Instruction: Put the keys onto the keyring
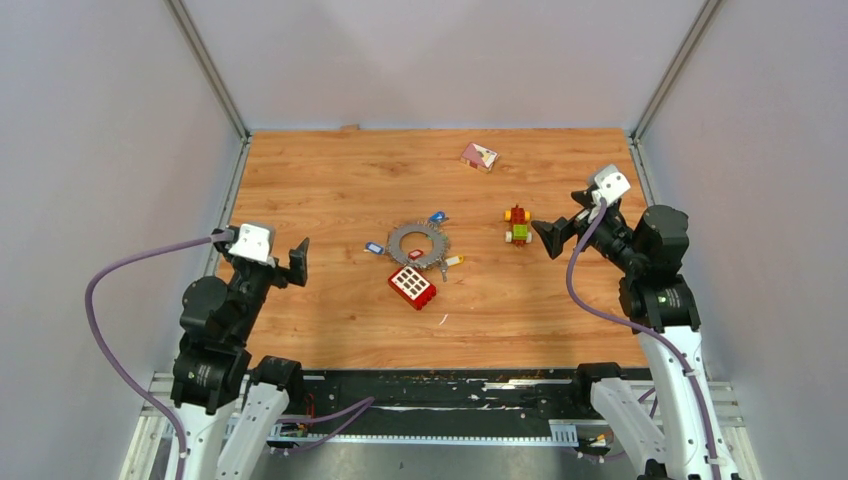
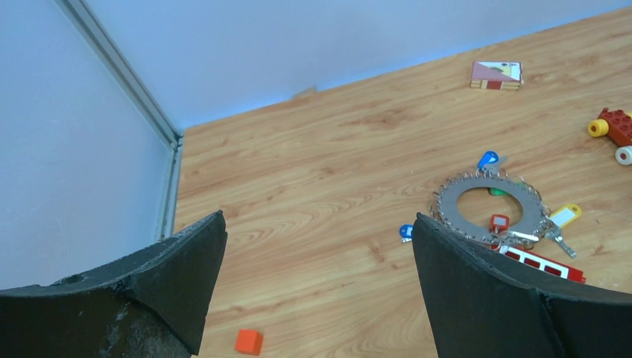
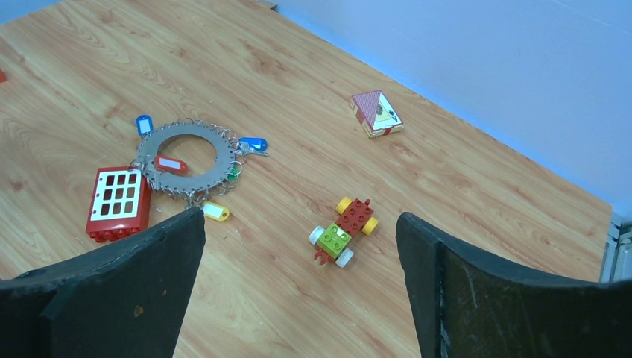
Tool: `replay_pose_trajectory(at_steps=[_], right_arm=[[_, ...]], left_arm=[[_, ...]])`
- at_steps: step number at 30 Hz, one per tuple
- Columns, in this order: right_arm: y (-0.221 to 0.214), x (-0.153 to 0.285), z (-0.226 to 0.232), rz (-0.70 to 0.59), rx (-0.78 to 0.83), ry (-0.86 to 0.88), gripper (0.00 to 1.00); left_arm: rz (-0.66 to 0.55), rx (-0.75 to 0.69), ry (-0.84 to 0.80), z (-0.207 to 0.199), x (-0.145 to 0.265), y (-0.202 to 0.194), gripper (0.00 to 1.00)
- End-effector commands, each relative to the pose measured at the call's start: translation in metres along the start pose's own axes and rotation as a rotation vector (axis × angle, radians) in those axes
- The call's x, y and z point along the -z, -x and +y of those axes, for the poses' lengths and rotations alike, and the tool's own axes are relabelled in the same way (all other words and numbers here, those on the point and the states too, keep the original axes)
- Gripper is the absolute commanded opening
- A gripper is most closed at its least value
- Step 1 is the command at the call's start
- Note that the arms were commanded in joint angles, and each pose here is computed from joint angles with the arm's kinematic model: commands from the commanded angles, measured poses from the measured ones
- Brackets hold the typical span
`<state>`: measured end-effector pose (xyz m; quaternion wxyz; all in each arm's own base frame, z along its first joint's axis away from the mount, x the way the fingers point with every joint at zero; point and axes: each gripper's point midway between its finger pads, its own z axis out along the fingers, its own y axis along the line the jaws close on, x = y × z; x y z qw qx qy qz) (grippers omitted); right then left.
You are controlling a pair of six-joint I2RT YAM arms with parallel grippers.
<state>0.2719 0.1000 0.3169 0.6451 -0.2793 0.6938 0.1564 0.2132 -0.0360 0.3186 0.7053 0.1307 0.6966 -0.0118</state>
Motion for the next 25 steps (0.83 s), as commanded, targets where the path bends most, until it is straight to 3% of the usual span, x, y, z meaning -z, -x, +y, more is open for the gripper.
replay_pose_trajectory(at_steps=[1,25], right_arm=[[0.004,0.003,-0.006,-0.009,0.018,-0.032,1.00],[-0.001,0.002,-0.002,-0.005,0.021,-0.010,1.00]], left_arm=[[-0.005,0.007,0.027,0.005,0.006,0.001,1.00],[0.037,-0.005,0.011,0.001,-0.002,-0.020,1.00]])
